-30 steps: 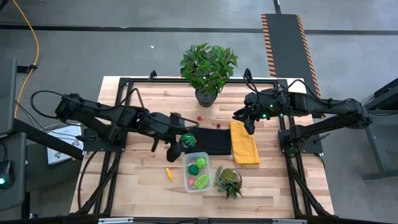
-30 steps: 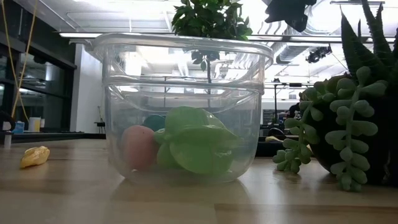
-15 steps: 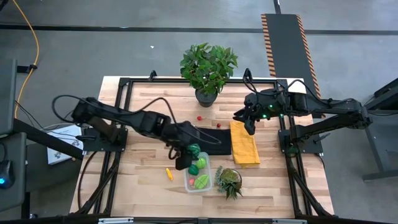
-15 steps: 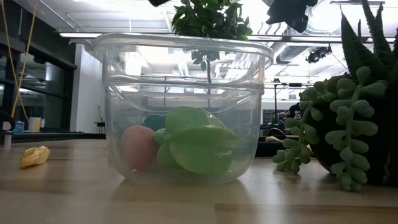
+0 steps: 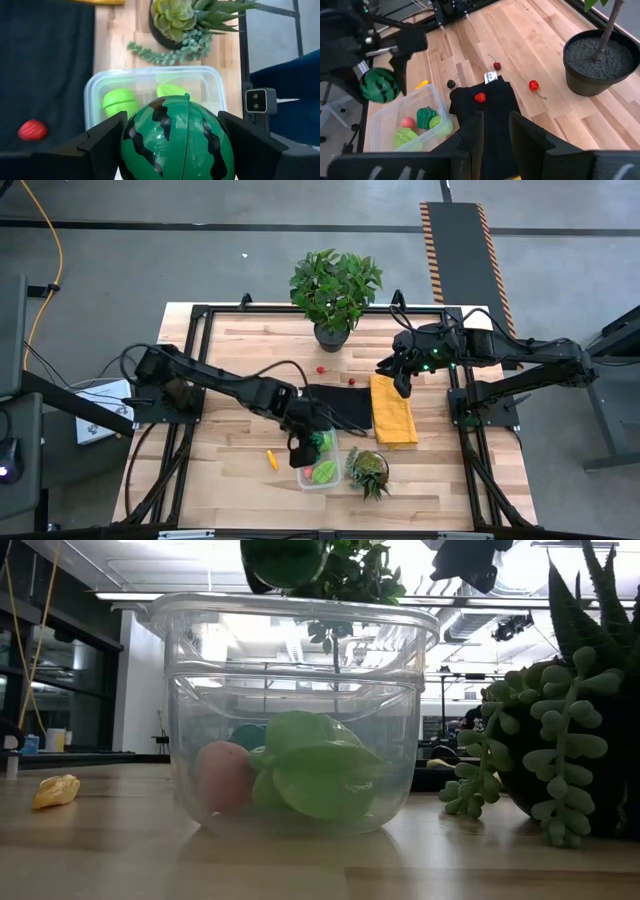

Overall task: Pick and placing Produce into tupperware
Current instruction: Put the watermelon into the bin

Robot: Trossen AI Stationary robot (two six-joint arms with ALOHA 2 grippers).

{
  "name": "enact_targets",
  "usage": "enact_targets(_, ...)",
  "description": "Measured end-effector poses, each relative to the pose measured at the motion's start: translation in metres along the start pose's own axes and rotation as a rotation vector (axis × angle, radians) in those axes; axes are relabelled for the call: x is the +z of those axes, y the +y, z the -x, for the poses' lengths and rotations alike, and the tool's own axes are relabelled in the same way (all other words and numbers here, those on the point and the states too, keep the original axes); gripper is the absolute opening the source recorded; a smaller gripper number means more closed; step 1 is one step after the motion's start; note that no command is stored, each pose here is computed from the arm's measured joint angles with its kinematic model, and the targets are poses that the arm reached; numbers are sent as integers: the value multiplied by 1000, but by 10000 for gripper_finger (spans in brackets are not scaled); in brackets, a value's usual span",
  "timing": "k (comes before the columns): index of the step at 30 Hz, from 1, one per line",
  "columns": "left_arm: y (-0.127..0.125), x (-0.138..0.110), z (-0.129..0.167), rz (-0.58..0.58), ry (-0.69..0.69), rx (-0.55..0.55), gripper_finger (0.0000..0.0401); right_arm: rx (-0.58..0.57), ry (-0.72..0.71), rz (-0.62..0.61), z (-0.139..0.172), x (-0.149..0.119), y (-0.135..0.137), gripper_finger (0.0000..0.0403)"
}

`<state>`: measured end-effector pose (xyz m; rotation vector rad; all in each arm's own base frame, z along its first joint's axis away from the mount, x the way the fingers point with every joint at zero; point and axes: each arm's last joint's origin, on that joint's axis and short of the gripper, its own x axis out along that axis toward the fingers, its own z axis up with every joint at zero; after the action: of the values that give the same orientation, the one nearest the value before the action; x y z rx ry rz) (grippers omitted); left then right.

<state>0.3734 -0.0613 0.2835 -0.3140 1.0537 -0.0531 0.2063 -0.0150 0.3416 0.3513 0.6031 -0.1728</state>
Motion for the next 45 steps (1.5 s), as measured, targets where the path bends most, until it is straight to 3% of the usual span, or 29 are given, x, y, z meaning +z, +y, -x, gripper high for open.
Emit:
enact_targets(8, -4, 1, -15, -24, 6, -31, 274, -2, 10, 0, 0, -1, 0, 83)
enact_targets(14, -1, -1, -15, -35, 18, 31, 294, 3, 21, 4, 0, -2, 0, 83)
enact_targets(24, 7, -15, -31, -14, 55, 46, 274, 2, 23, 7, 0, -2, 0, 83)
enact_targets(28, 10, -21, -41, 8, 42, 42, 290, 2, 23, 7, 0, -2, 0, 83)
enact_targets(33, 11, -24, -47, 19, 34, 26, 274, 2, 24, 4, 0, -2, 0, 83)
enact_targets(45, 0, -23, -55, -6, -37, -16, 277, 2, 23, -3, 0, -2, 0, 83)
